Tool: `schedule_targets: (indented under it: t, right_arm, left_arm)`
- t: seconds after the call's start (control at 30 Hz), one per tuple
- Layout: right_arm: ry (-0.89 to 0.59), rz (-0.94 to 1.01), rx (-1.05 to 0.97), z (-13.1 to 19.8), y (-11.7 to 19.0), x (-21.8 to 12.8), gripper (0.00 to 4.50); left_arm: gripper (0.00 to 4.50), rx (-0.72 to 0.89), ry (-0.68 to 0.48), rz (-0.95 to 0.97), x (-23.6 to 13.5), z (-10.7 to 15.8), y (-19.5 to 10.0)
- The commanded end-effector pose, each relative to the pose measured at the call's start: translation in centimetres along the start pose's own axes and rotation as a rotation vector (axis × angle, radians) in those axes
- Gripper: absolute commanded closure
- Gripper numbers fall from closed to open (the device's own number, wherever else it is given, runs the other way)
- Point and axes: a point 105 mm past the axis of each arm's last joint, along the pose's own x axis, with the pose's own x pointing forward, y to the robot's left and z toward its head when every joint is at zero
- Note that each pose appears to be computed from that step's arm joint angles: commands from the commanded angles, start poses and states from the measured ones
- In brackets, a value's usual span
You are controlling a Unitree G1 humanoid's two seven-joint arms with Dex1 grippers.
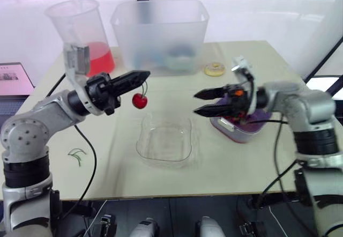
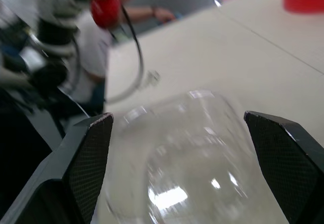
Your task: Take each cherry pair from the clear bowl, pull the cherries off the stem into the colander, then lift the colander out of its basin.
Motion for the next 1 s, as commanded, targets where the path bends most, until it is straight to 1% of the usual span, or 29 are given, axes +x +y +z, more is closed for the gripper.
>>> schedule_targets:
  t: [0.03,0.13,0.27,0.47,0.8,0.83,0.87,1.0]
  right_arm:
    - [-0.095,0.079,-0.064,2.0,2.2,1.6,0.09]
    - [-0.112,0.092,-0.065,2.0,2.2,3.0,0.09]
    - [-0.147,0.144,-0.042,2.0,3.0,5.0,0.09]
    - [-0.198,0.174,-0.039,2.1,4.1,8.1,0.09]
    - [-0.217,0.210,-0.010,2.2,4.8,8.9,0.09]
    - [-0.219,0.212,-0.008,2.3,4.8,9.0,0.65]
    - [-0.220,0.212,-0.005,2.3,4.8,9.1,0.97]
    - [-0.223,0.213,0.007,2.2,5.0,9.2,2.91]
  left_arm:
    - [4.50,0.035,-0.020,-0.053,0.6,0.9,-1.4]
    - [4.50,0.031,-0.016,-0.057,0.7,0.8,-1.5]
    - [4.50,0.020,0.014,-0.073,0.8,0.0,-1.9]
    - [4.50,0.021,0.005,-0.074,1.2,-0.1,-2.1]
    - [4.50,0.022,0.008,-0.071,1.3,-0.1,-1.8]
    - [4.50,0.022,0.008,-0.074,1.4,-0.1,-1.8]
    - [4.50,0.023,0.009,-0.075,1.4,-0.1,-1.8]
    - [4.50,0.025,0.007,-0.075,1.4,0.0,-1.6]
